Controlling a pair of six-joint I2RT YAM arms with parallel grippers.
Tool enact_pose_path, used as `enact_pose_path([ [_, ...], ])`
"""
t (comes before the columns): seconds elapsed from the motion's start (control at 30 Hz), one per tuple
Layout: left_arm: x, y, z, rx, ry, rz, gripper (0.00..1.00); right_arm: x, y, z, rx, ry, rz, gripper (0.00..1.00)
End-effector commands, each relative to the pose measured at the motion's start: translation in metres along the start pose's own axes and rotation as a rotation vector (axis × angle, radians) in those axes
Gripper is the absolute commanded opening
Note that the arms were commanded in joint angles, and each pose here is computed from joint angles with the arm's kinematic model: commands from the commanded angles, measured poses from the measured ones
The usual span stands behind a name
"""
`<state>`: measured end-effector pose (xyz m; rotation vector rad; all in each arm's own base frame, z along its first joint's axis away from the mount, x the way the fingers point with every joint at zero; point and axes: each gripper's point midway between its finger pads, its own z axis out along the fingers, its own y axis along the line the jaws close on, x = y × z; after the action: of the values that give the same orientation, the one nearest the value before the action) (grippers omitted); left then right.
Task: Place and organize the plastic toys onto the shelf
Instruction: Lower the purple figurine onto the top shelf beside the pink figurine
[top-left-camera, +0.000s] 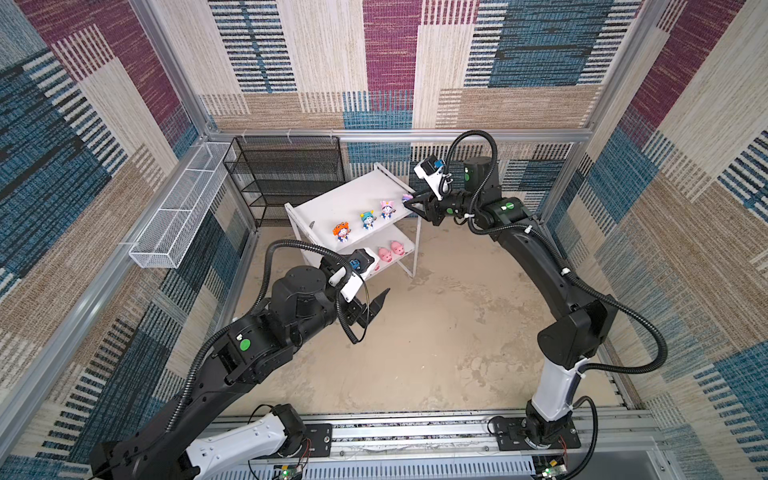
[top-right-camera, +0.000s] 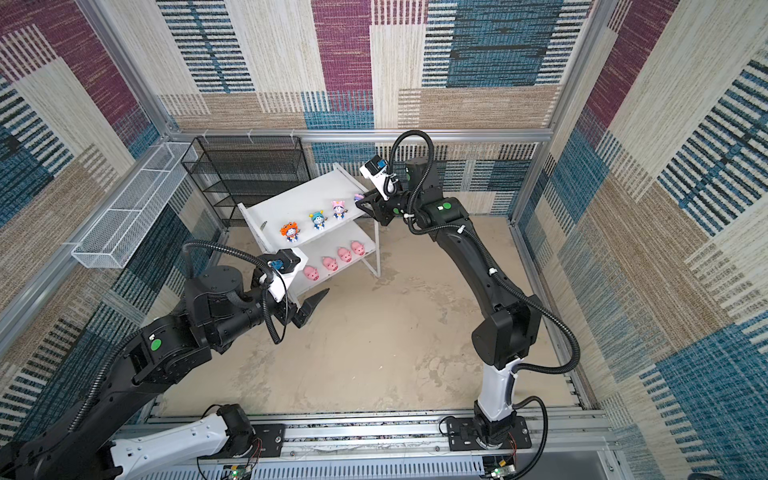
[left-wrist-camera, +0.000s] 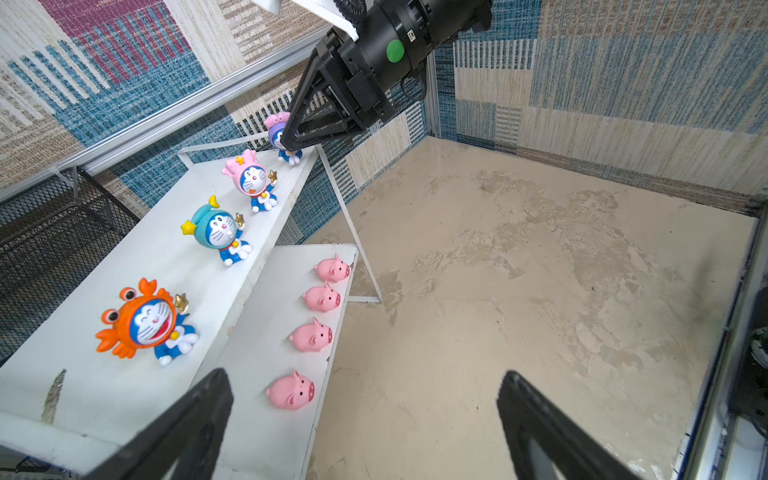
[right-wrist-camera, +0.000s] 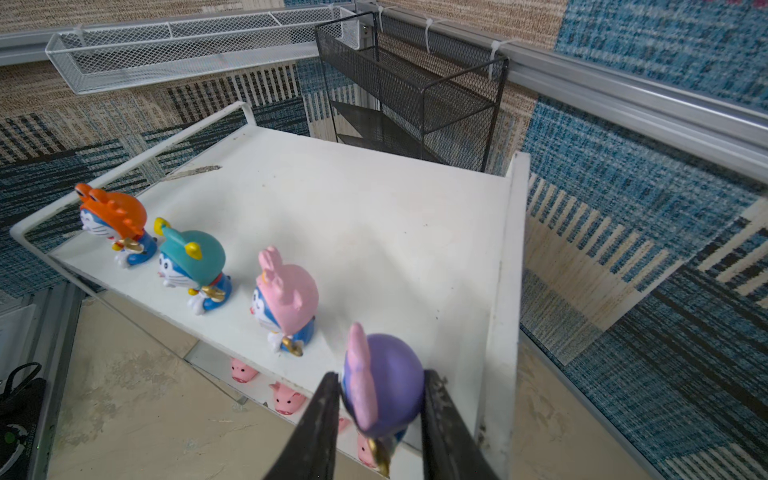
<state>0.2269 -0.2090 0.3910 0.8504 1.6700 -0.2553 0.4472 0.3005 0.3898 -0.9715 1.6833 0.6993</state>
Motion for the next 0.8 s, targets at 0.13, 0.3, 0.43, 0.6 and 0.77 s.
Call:
enact_pose_path([
  [0.13, -0.009, 0.003, -0.005, -0.008, -0.068, -0.02, 0.99, 0.004, 0.0, 0.003, -0.007, 0.019, 0.005, 0.31],
  [0.3, -0.006, 0.004, -0.003, -0.009, -0.063, -0.025, 0.99, 0.005, 0.001, 0.004, -0.009, 0.024, 0.008, 0.32],
  [0.43, -0.006, 0.004, -0.003, -0.005, -0.068, -0.034, 0.99, 0.007, 0.0, 0.006, -0.005, 0.03, 0.008, 0.35],
  [0.6, -0.004, 0.004, -0.003, 0.0, -0.069, -0.045, 0.99, 0.007, -0.001, 0.01, -0.008, 0.035, 0.013, 0.35],
  [0.77, -0.002, 0.005, -0.003, 0.002, -0.069, -0.051, 0.99, 0.007, 0.0, 0.012, -0.007, 0.039, 0.014, 0.38],
])
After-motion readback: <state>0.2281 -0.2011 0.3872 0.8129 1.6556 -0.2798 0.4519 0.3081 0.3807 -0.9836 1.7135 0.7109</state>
